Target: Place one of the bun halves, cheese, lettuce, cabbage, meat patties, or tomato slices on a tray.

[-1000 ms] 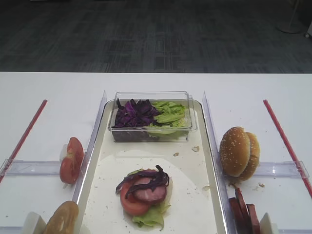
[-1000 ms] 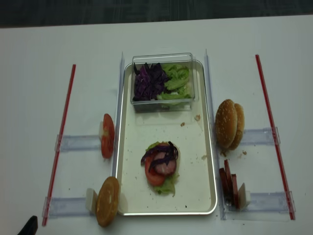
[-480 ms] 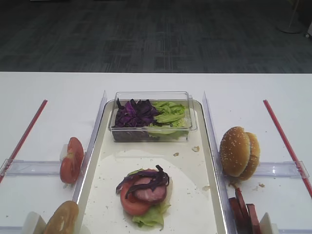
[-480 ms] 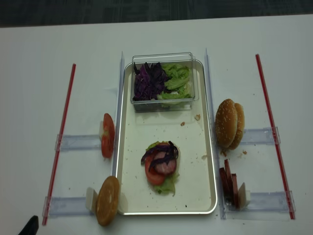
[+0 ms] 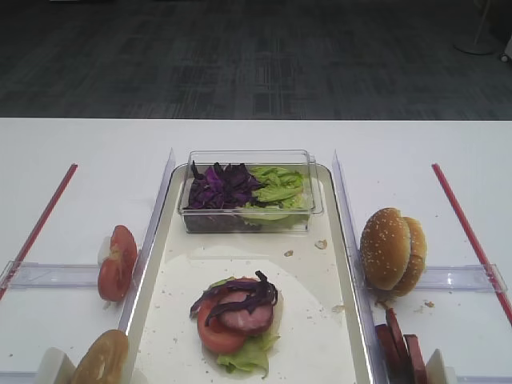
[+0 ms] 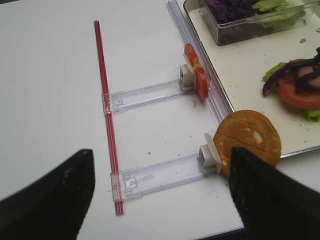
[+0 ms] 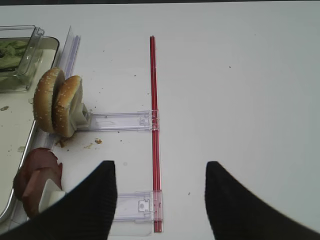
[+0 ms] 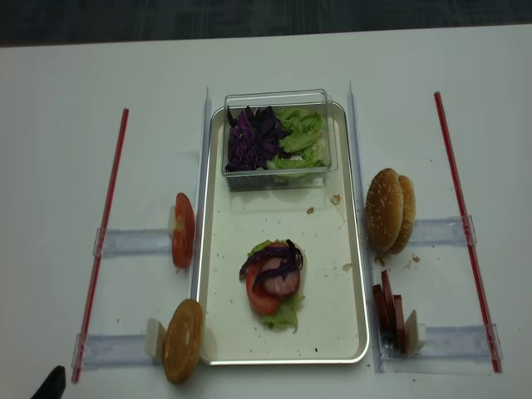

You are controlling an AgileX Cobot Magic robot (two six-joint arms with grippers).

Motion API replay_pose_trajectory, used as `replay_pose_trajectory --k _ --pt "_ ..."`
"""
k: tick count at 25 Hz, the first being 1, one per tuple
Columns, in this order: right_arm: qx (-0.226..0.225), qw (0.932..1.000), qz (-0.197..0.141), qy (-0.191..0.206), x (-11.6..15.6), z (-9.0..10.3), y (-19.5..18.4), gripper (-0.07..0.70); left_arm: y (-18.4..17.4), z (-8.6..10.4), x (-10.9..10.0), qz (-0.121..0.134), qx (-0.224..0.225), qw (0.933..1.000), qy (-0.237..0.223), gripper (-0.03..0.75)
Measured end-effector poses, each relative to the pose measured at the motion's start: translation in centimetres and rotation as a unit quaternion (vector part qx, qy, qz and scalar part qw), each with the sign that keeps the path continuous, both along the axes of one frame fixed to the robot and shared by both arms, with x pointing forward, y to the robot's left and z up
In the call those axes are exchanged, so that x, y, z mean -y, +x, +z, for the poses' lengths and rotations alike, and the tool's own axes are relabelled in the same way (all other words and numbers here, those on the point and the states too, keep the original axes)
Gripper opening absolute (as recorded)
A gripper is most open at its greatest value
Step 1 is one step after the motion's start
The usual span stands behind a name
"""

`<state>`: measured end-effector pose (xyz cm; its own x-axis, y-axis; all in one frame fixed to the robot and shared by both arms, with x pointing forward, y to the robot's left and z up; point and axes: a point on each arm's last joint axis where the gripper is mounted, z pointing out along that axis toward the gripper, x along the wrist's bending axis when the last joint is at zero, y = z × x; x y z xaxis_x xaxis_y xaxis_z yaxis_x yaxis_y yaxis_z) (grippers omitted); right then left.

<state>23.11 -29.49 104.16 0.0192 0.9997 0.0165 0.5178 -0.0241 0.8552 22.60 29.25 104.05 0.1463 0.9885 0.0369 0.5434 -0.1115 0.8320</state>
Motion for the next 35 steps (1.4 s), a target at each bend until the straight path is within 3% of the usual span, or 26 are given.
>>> replay_pose_trajectory --k 35 --pt "0.0 1.0 0.0 -0.001 0.0 0.0 0.0 0.427 0.0 0.0 0.0 0.0 0.0 1.0 0.001 0.512"
